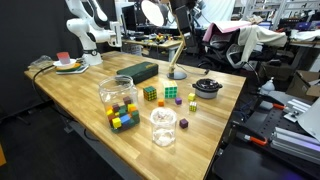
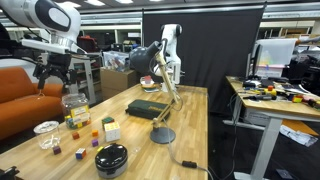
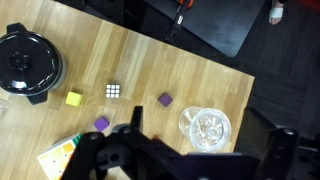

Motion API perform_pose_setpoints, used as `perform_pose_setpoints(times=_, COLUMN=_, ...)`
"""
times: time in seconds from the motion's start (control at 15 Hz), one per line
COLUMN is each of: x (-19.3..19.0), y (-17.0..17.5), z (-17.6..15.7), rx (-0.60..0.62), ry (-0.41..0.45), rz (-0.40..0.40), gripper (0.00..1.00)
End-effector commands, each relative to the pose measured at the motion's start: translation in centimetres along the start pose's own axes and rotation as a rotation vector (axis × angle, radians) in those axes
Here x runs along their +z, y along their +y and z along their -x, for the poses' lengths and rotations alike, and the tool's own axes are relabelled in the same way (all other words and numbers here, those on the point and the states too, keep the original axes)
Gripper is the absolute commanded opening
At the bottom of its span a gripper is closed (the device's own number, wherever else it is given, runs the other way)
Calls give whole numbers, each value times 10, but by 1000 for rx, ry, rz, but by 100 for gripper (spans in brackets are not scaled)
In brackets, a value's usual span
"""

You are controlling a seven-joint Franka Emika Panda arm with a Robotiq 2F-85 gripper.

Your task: Take the lid off the glass jar

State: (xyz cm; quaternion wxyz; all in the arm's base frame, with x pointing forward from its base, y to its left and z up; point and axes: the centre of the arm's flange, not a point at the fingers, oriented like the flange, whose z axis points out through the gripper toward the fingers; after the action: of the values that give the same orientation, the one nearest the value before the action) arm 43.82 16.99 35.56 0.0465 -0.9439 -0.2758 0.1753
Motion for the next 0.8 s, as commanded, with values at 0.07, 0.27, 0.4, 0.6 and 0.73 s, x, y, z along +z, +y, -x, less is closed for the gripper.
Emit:
perform_pose_setpoints(times=0.07, x=23, y=-26, z=-7, rx=-30, ry=17, rz=23, gripper=100)
perform_pose_setpoints(times=0.27, x=52, y=-55, z=-11, rx=-64, ry=53, rz=-18, gripper=100)
perform_pose_setpoints(times=0.4, x=68, y=-72, z=-16, rx=-79, ry=82, rz=-51, gripper=100)
perform_pose_setpoints(times=0.6, x=83, y=-87, z=-29, rx=-86, ry=114, rz=-80, gripper=100)
perform_pose_setpoints(times=0.73, x=79, y=-87, z=-25, rx=-79, ry=81, rz=-60, gripper=100)
